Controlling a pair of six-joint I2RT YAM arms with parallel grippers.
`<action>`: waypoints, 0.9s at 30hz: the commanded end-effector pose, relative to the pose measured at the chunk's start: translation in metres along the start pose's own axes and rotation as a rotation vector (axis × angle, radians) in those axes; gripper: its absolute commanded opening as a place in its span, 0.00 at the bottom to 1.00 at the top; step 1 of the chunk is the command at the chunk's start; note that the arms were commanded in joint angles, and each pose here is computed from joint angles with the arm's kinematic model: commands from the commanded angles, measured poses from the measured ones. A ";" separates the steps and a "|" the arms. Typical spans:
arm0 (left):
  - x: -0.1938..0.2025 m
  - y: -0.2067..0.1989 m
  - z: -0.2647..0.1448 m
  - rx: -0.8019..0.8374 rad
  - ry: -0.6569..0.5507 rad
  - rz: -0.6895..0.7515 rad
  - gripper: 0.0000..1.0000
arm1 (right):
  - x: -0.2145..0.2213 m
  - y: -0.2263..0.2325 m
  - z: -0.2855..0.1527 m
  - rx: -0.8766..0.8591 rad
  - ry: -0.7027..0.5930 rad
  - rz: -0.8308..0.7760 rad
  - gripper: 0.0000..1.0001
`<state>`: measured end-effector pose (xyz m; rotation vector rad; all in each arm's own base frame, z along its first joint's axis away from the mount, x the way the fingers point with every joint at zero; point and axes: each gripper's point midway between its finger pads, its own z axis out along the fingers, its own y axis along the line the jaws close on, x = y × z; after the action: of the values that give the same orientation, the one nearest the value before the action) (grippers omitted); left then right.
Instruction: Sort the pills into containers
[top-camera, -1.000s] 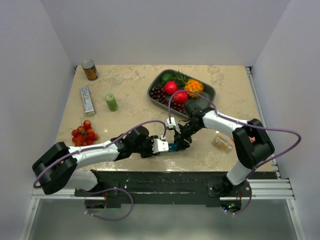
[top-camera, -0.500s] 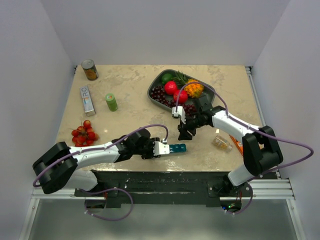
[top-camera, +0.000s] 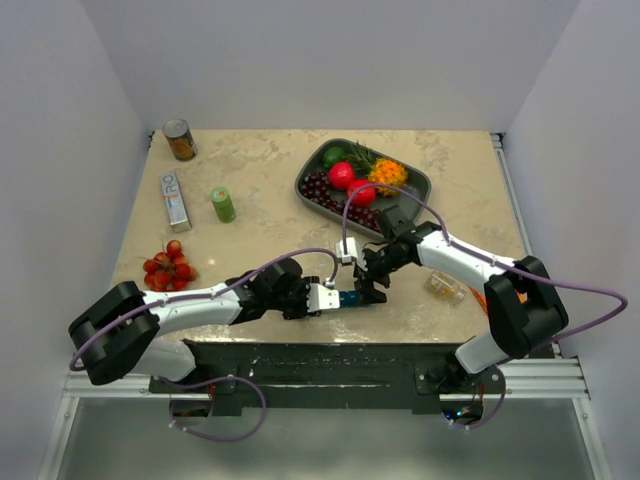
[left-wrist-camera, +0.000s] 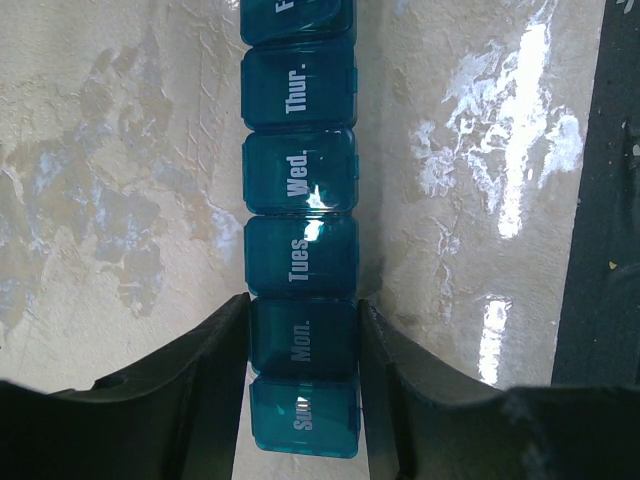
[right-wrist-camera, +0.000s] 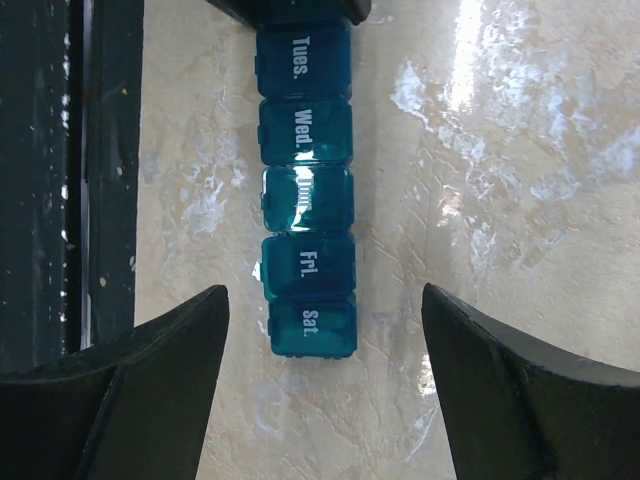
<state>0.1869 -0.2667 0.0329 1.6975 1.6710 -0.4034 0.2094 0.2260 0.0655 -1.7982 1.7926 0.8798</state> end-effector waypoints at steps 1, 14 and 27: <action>-0.028 0.008 0.000 -0.007 -0.079 0.001 0.00 | 0.004 0.001 0.008 0.020 0.059 -0.088 0.81; -0.030 0.006 -0.001 0.001 -0.093 -0.001 0.00 | 0.009 -0.013 0.014 0.090 0.113 -0.083 0.73; -0.030 0.002 0.001 0.023 -0.098 0.009 0.00 | -0.004 -0.038 -0.001 0.193 0.053 0.040 0.52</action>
<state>0.1850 -0.2688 0.0340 1.6948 1.6722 -0.4249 0.2154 0.2233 0.0472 -1.8002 1.9022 0.7192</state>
